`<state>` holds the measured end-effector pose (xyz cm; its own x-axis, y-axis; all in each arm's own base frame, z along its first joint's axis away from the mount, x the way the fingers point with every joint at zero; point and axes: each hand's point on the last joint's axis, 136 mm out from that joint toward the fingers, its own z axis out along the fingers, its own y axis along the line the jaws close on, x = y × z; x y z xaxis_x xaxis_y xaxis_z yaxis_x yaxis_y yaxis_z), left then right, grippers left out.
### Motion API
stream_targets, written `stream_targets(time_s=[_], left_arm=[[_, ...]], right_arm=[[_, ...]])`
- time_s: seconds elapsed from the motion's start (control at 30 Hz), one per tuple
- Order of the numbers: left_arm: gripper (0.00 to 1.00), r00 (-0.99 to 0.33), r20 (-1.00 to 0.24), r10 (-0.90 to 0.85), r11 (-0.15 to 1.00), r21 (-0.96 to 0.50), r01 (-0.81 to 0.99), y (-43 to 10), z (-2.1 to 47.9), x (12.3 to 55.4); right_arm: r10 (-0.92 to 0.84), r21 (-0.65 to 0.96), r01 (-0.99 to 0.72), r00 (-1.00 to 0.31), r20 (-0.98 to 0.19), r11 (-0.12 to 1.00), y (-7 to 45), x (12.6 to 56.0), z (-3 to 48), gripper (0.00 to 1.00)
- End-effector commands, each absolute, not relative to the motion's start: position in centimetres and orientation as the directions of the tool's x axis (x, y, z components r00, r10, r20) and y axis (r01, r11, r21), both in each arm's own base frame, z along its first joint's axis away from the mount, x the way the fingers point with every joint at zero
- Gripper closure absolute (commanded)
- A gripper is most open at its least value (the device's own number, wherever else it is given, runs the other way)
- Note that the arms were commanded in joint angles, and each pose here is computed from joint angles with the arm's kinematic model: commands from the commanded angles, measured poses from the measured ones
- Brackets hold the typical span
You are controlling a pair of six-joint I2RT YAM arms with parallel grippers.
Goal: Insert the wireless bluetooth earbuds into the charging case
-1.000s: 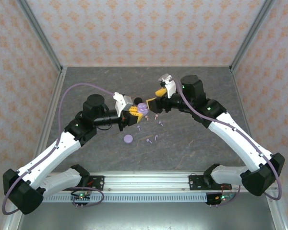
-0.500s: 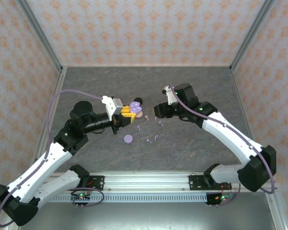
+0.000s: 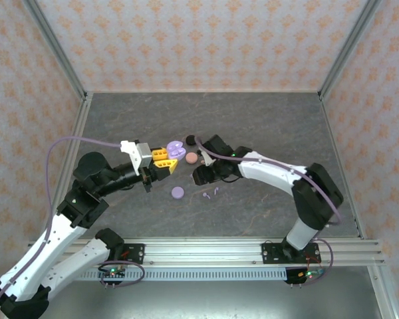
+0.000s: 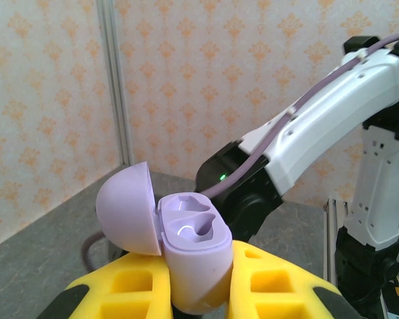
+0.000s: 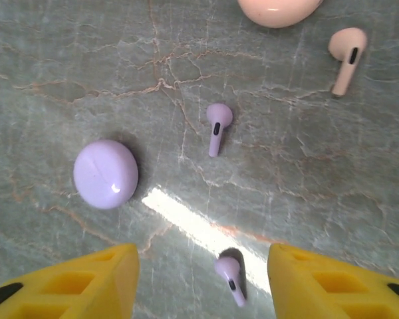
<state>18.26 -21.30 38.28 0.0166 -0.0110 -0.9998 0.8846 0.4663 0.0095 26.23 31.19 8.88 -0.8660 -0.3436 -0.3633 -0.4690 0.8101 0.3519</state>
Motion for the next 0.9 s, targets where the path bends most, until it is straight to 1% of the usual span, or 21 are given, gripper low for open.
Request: stream_targets(time_s=[0.0, 0.33, 0.5, 0.87], left_arm=[[1.00, 0.058, -0.997, -0.053, 0.471, 0.026, 0.882, -21.0, 40.1, 17.7], [1.00, 0.054, -0.997, -0.053, 0.472, 0.023, 0.881, -20.9, 40.1, 17.7], [1.00, 0.053, -0.998, -0.043, 0.476, 0.026, 0.879, -20.9, 39.8, 17.8], [1.00, 0.043, -0.998, -0.040, 0.478, 0.018, 0.878, -21.0, 39.4, 18.1]], right_arm=[[-0.323, 0.298, -0.439, -0.873, -0.367, 0.848, 32.1, 27.8, 8.8, 0.49], [-0.323, 0.179, -0.388, -0.895, -0.306, 0.904, 32.9, 30.3, 5.8, 0.50], [-0.338, 0.180, -0.392, -0.902, -0.269, 0.902, 33.5, 30.5, 4.5, 0.53], [-0.366, 0.190, -0.413, -0.900, -0.238, 0.891, 34.6, 30.8, 3.0, 0.63]])
